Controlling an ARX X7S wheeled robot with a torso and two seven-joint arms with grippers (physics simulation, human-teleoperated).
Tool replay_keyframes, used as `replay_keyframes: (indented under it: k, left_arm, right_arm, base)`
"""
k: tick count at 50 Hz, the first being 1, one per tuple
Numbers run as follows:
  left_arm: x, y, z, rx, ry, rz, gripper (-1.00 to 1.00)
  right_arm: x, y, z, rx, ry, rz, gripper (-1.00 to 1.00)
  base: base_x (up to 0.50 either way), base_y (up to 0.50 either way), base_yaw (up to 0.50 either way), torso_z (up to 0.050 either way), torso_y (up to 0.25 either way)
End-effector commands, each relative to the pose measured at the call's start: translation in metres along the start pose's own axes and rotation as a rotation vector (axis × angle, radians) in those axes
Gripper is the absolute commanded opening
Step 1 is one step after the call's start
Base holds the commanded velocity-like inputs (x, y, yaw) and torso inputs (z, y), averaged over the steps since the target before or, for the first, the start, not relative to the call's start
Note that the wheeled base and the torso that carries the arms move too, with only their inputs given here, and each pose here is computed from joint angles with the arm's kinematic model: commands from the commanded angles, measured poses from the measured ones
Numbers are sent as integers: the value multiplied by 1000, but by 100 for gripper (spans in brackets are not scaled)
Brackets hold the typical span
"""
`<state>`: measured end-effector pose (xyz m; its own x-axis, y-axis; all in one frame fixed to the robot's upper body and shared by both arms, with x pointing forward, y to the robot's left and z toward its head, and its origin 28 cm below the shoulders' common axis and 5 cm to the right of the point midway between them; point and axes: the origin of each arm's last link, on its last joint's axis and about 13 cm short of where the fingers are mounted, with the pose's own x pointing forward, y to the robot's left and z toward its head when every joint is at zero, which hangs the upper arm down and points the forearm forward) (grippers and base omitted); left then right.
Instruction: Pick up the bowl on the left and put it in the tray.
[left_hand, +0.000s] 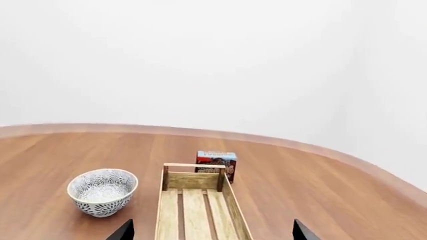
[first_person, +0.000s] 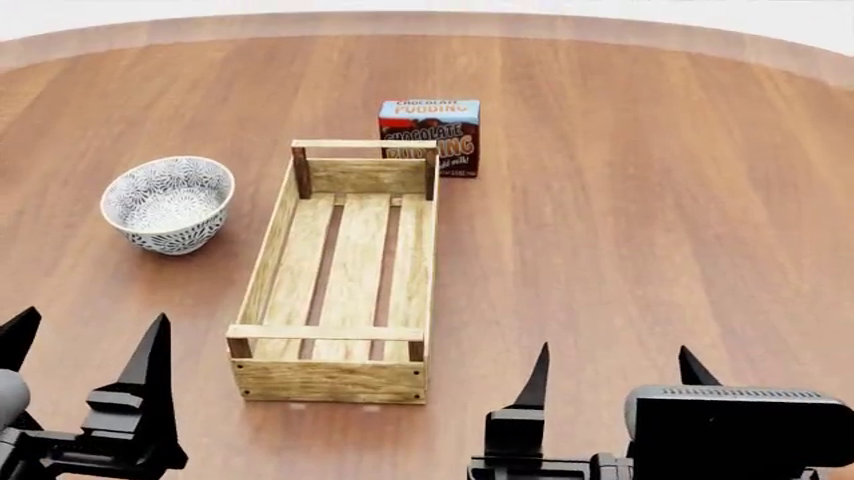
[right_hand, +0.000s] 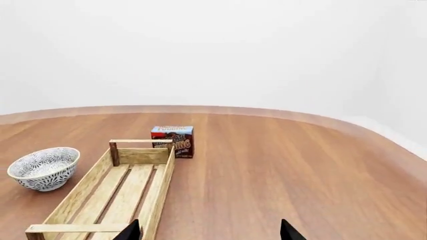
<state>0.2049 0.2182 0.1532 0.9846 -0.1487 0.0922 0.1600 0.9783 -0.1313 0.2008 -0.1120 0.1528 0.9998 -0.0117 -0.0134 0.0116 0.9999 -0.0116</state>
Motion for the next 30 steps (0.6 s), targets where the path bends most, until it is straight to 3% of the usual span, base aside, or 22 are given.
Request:
replay_keyframes:
  k: [1,14,19,22,30]
  left_arm:
    - [-1,0,0,-9,15,-10,100]
    - [-2,-1,5,-16,14,-24,100]
    - [-1,-2,3,23,32,1,100]
    - [-2,-1,1,18,27,-1,100]
    - [-2,1,-1,18,32,13,100]
  right_arm:
    - [-1,-1,4,-2,-2,4,100]
    - [-1,-3,8,-8,-14,-3,100]
    - [-1,-4,5,10,-28,2,100]
    - [-2,-5,4,82,-46,43,100]
    - [-2,-5,3,65,-59,36,100]
  base:
    - [0,0,0,50,0]
    - [0,0,0,50,0]
    - [0,0,0,47,0]
    - [0,0,0,2,0]
    - [0,331,0,0,0]
